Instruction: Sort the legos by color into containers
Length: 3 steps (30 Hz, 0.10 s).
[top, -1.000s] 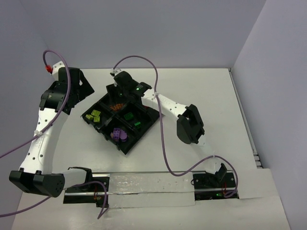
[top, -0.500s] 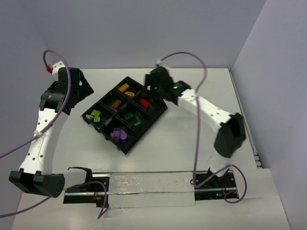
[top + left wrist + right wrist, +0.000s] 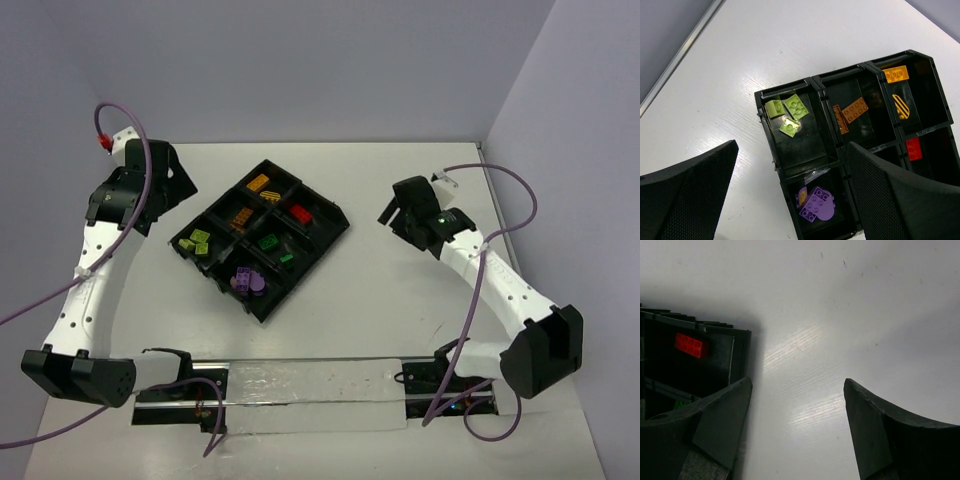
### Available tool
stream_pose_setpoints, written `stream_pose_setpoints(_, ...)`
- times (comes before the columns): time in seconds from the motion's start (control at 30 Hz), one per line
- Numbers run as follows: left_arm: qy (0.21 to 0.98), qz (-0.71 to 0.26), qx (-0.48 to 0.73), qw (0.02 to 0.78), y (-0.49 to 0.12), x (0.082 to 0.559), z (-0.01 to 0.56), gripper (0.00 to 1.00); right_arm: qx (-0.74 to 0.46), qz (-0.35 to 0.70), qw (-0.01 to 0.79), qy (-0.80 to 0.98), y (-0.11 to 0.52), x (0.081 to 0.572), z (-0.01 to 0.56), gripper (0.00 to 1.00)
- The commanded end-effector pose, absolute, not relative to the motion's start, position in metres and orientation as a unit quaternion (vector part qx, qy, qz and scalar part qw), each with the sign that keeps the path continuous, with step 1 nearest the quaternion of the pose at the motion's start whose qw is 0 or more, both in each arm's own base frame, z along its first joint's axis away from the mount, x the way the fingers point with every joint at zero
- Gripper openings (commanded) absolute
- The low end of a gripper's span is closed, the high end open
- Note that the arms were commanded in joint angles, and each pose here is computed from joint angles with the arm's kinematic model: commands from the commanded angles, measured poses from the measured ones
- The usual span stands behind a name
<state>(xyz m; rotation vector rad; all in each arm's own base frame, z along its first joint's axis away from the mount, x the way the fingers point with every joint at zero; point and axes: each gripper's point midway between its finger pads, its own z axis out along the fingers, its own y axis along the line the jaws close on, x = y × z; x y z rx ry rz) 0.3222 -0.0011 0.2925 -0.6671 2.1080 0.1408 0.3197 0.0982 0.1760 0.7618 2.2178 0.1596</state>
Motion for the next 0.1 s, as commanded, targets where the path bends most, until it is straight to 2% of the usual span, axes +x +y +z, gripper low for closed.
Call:
stream_pose_setpoints(0.0,0.837,0.043,-0.269,0.475,-0.0028,0.3355,0.3135,0.98,0.331,0.055,0.404,0.851,0.0854,0.3186,0.1872,0.81)
stream_pose_setpoints(0.07,0.837,0.043,-0.267,0.475,-0.0036,0.3374,0.313,0.98,0.332,0.055,0.4,0.852,0.0863,0.3197,0.1847,0.81)
